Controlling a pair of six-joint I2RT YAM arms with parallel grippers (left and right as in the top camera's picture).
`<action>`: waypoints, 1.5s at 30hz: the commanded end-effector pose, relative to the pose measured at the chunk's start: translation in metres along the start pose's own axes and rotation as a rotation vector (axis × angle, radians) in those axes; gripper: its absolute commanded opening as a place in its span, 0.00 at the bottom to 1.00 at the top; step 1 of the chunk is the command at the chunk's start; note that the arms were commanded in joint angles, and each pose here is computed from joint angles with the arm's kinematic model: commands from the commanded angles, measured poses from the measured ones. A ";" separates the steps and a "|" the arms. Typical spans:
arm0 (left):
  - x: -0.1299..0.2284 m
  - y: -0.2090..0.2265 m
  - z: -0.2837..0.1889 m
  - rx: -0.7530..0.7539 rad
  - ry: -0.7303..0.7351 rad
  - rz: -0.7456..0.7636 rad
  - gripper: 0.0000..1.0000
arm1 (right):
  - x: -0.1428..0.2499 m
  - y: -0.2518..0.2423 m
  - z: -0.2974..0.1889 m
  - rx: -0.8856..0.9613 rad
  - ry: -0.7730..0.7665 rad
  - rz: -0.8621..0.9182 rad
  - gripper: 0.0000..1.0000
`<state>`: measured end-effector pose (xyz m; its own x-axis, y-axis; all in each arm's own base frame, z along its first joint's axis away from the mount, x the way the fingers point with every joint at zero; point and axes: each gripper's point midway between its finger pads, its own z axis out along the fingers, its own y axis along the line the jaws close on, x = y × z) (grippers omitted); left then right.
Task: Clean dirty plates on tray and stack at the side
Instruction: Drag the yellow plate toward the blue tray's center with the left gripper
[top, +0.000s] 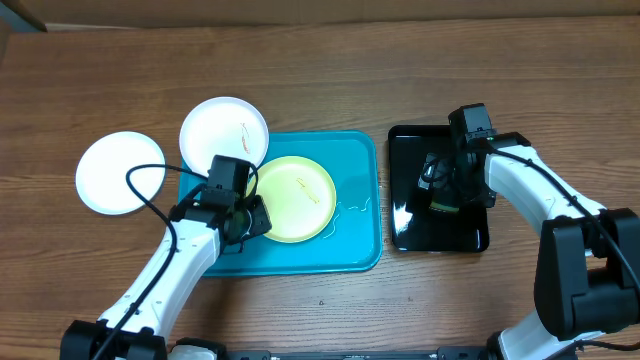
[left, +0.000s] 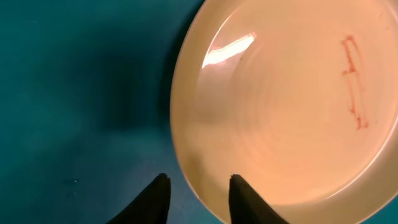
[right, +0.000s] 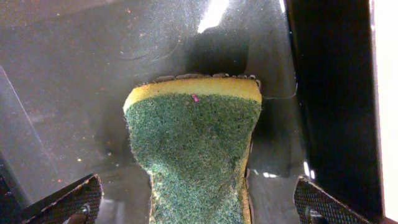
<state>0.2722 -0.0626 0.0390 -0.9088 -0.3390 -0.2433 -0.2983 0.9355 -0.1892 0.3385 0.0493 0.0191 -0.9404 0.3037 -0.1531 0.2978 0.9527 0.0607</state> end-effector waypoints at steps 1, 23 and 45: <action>0.004 0.006 0.003 -0.023 -0.001 -0.012 0.30 | 0.001 -0.003 0.003 0.013 0.002 0.004 1.00; 0.017 0.020 0.022 -0.045 -0.016 0.132 0.14 | 0.001 -0.004 0.003 0.013 0.002 0.004 1.00; 0.002 0.010 0.022 -0.009 -0.077 0.286 0.14 | -0.014 0.004 0.003 -0.016 -0.057 0.005 1.00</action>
<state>0.2751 -0.0569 0.0167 -0.9320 -0.0421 -0.3599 -0.0114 0.9962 -0.0869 0.3474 0.0506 0.0206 -0.9339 0.3050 -0.1864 0.2955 0.9522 0.0773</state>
